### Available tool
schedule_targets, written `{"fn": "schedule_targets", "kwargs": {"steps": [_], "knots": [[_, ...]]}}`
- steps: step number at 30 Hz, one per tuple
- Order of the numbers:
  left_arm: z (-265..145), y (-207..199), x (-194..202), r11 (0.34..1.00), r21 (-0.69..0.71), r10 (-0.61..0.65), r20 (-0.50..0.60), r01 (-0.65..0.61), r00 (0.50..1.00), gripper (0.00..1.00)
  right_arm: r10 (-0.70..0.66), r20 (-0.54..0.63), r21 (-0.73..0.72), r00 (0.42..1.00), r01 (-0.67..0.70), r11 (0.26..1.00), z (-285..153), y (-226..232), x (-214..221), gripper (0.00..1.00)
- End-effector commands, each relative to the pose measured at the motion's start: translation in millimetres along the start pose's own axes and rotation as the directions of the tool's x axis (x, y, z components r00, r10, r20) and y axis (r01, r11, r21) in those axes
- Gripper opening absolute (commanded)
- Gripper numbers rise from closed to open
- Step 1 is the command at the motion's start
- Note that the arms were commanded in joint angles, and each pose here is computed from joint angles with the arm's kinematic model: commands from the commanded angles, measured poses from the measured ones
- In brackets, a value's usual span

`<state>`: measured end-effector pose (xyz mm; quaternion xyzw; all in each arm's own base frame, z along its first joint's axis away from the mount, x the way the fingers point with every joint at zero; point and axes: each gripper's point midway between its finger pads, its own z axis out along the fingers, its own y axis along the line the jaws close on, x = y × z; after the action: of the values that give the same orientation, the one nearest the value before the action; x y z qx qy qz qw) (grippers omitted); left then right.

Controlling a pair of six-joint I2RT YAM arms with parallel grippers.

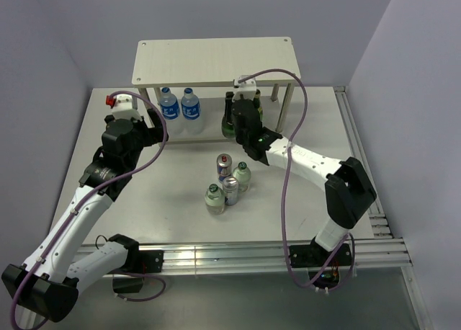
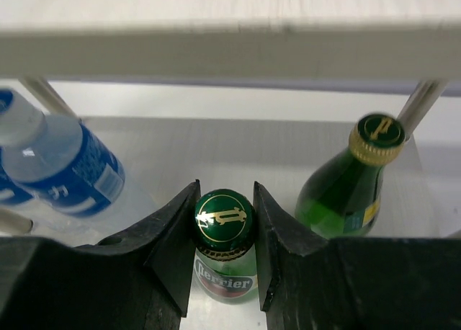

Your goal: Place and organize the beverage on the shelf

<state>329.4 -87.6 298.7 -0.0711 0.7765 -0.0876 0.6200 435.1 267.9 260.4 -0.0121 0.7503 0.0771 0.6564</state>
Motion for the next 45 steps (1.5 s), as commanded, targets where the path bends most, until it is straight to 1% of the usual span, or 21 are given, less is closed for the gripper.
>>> {"fn": "schedule_targets", "kwargs": {"steps": [1, 6, 7, 10, 16, 24, 25, 27, 28, 29, 30, 31, 32, 38, 40, 41, 42, 44, 45], "knots": [[1, -2, -7, 1.0, 0.006, 0.01, 0.028, -0.01, 1.0, 0.97, 0.159, 0.29, -0.022, 0.944, -0.16, 0.987, -2, 11, -108, 0.0], [1, -2, -6, 1.0, 0.006, 0.009, 0.027, -0.009, 1.0, 0.97, 0.121, 0.323, 0.023, 0.939, -0.136, 0.99, 14, 11, -104, 0.0], [1, -2, -7, 1.0, 0.004, 0.01, 0.027, -0.01, 1.0, 0.97, 0.098, 0.313, 0.038, 0.945, -0.115, 0.993, 20, 11, -96, 0.0], [1, -2, -6, 1.0, 0.004, 0.011, 0.026, -0.011, 1.0, 0.97, 0.084, 0.317, 0.075, 0.945, -0.114, 0.991, 29, 5, -90, 0.0], [1, -2, -7, 1.0, 0.006, 0.008, 0.029, -0.008, 1.0, 0.97, 0.075, 0.319, 0.13, 0.945, -0.122, 0.984, 36, -9, -82, 0.0], [0, -2, -7, 1.0, 0.008, 0.008, 0.029, -0.008, 1.0, 0.97, 0.05, 0.288, 0.189, 0.956, -0.108, 0.976, 41, -16, -68, 0.0], [0, -3, -8, 1.0, 0.008, 0.008, 0.03, -0.008, 1.0, 0.97, 0.044, 0.279, 0.193, 0.959, -0.101, 0.976, 43, -16, -66, 0.05], [0, -3, -7, 1.0, 0.009, 0.009, 0.027, -0.009, 1.0, 0.97, 0.035, 0.268, 0.203, 0.963, -0.092, 0.975, 46, -15, -63, 0.26], [0, -2, -7, 1.0, 0.008, 0.008, 0.029, -0.008, 1.0, 0.97, 0.034, 0.264, 0.205, 0.964, -0.091, 0.975, 46, -16, -62, 0.48], [0, -2, -7, 1.0, 0.008, 0.008, 0.029, -0.008, 1.0, 0.97, 0.032, 0.261, 0.209, 0.965, -0.088, 0.974, 47, -17, -60, 0.57], [0, -3, -8, 1.0, 0.008, 0.008, 0.03, -0.008, 1.0, 0.97, 0.037, 0.258, 0.206, 0.966, -0.093, 0.974, 47, -16, -58, 0.62], [0, -2, -7, 1.0, 0.007, 0.009, 0.028, -0.009, 1.0, 0.97, 0.036, 0.255, 0.208, 0.966, -0.091, 0.974, 47, -17, -57, 0.71], [0, -2, -7, 1.0, 0.006, 0.008, 0.03, -0.008, 1.0, 0.97, 0.036, 0.252, 0.209, 0.967, -0.091, 0.974, 47, -16, -56, 0.74], [-1, -3, -8, 1.0, 0.009, 0.007, 0.032, -0.008, 0.999, 0.97, 0.044, 0.242, 0.221, 0.969, -0.099, 0.97, 44, -19, -53, 0.82], [-1, -2, -9, 1.0, 0.006, 0.007, 0.034, -0.007, 0.999, 0.97, 0.065, 0.246, 0.212, 0.967, -0.119, 0.97, 37, -21, -58, 0.86], [-1, -2, -8, 1.0, 0.004, 0.007, 0.033, -0.007, 0.999, 0.97, 0.065, 0.236, 0.21, 0.97, -0.116, 0.971, 34, -23, -54, 0.87], [-1, -1, -9, 1.0, 0.001, 0.007, 0.034, -0.007, 0.999, 0.97, 0.089, 0.25, 0.198, 0.964, -0.141, 0.97, 25, -25, -64, 0.88], [-1, 0, -9, 1.0, -0.004, 0.007, 0.036, -0.007, 0.999, 0.97, 0.082, 0.243, 0.184, 0.967, -0.128, 0.975, 14, -26, -60, 0.89], [-1, 0, -9, 1.0, -0.004, 0.006, 0.039, -0.006, 0.999, 0.97, 0.084, 0.262, 0.174, 0.961, -0.132, 0.976, 3, -28, -73, 0.89]]}}
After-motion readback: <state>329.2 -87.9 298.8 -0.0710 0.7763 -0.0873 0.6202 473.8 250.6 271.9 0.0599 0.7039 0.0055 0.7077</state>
